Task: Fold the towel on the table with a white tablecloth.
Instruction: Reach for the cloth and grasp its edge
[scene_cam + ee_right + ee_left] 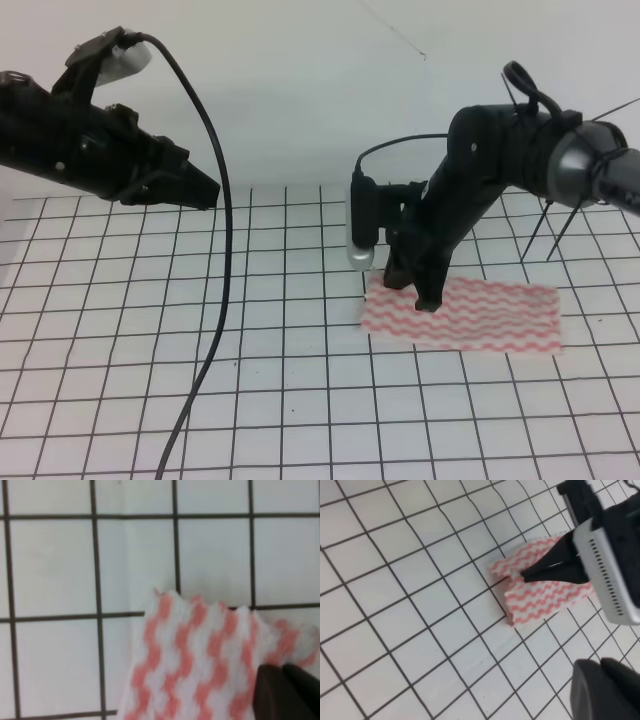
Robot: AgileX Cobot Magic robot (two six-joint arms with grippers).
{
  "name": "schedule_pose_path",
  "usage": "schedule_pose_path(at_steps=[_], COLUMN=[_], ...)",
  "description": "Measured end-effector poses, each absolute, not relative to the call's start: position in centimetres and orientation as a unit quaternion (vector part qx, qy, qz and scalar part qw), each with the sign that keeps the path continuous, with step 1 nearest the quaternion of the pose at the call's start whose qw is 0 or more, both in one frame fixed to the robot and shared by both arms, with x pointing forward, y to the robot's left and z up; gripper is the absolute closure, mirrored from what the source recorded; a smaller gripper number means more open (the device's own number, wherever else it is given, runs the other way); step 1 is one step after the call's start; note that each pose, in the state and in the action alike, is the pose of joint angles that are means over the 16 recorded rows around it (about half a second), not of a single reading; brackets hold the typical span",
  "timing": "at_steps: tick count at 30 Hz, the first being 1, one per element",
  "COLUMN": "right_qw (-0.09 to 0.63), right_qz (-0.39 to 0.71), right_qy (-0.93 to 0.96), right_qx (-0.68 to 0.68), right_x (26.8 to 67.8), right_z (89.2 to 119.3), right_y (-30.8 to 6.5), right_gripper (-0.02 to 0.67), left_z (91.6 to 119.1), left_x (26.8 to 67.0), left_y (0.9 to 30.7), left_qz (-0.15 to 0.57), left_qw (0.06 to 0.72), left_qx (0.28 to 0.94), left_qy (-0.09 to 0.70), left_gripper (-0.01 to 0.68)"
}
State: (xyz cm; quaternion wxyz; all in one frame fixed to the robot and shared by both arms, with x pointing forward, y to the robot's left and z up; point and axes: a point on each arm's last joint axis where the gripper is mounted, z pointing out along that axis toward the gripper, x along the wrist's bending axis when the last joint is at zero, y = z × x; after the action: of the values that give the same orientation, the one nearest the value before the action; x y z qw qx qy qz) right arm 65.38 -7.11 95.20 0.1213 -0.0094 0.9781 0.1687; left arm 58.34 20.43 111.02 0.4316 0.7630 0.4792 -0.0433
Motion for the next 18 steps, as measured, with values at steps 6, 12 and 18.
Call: schedule_pose_path(at_steps=[6,12,18], right_qw=[0.122,0.119,0.125], right_qz=[0.159,0.155,0.157], right_qy=[0.98,0.981,0.98], right_qx=[-0.012,-0.006,0.011], right_x=[65.7,65.8,65.9], right_z=[94.4,93.8,94.1], right_y=[-7.2,-7.2,-7.2], right_gripper=[0.646,0.625,0.535], left_z=[111.0,111.0,111.0], left_x=[58.3,58.3,58.3], left_y=[20.4,20.4,20.4], left_qz=[-0.044,-0.045,-0.046], left_qw=[0.432,0.433,0.432], left_qx=[0.764,0.764,0.764], left_qy=[0.477,0.477,0.476], left_gripper=[0.673,0.673,0.673])
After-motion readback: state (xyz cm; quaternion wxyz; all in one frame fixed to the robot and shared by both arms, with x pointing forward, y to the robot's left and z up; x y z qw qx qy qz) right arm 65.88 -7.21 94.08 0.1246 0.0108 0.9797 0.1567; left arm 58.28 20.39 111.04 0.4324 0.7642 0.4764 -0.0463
